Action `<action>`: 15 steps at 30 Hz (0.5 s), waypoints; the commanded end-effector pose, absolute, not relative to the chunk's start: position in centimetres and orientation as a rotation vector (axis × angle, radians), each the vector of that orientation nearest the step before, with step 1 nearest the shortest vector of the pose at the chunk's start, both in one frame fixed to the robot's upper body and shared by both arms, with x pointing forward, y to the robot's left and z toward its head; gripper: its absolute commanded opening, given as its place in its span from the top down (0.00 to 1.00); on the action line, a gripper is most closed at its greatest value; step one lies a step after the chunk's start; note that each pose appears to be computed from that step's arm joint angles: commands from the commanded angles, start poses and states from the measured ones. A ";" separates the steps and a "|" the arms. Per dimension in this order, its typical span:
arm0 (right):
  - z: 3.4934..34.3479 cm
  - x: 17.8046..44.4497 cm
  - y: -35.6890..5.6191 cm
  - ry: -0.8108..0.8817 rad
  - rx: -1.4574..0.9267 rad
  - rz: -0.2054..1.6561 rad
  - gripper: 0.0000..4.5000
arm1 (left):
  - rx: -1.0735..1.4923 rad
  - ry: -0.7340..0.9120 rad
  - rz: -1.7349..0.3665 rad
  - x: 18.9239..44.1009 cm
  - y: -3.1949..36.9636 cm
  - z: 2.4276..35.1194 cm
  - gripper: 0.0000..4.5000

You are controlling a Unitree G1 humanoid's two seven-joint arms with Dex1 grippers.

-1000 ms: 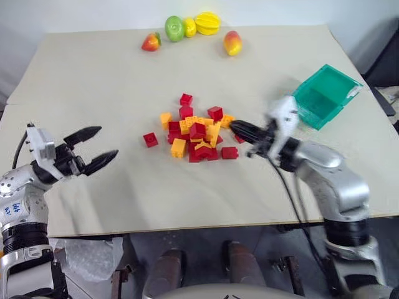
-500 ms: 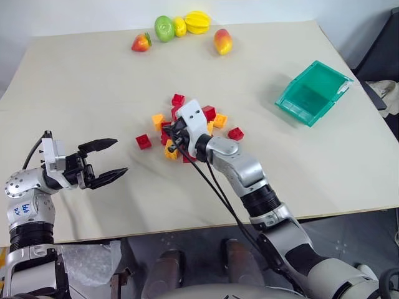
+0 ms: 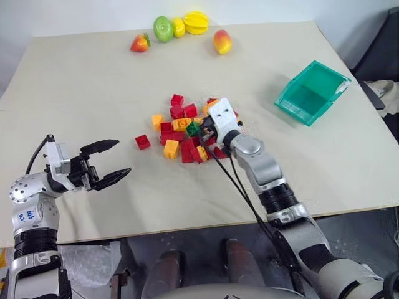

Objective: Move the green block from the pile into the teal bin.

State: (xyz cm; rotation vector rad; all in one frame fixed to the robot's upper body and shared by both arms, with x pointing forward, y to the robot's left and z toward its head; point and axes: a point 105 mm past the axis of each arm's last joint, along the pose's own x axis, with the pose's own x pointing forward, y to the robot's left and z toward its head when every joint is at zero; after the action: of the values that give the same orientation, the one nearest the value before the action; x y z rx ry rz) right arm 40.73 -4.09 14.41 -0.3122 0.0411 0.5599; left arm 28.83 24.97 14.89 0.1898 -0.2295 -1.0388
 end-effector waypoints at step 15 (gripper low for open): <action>19.1 34.5 -3.0 -0.074 -0.249 0.984 0.99 | 0.204 -0.284 -1.023 28.8 24.5 15.4 0.00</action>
State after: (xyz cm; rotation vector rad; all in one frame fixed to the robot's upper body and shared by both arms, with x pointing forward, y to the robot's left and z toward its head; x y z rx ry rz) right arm 35.03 -2.05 17.31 -0.2564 -0.0137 0.9634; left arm 29.12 24.39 14.65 0.1728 -0.2508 -1.0263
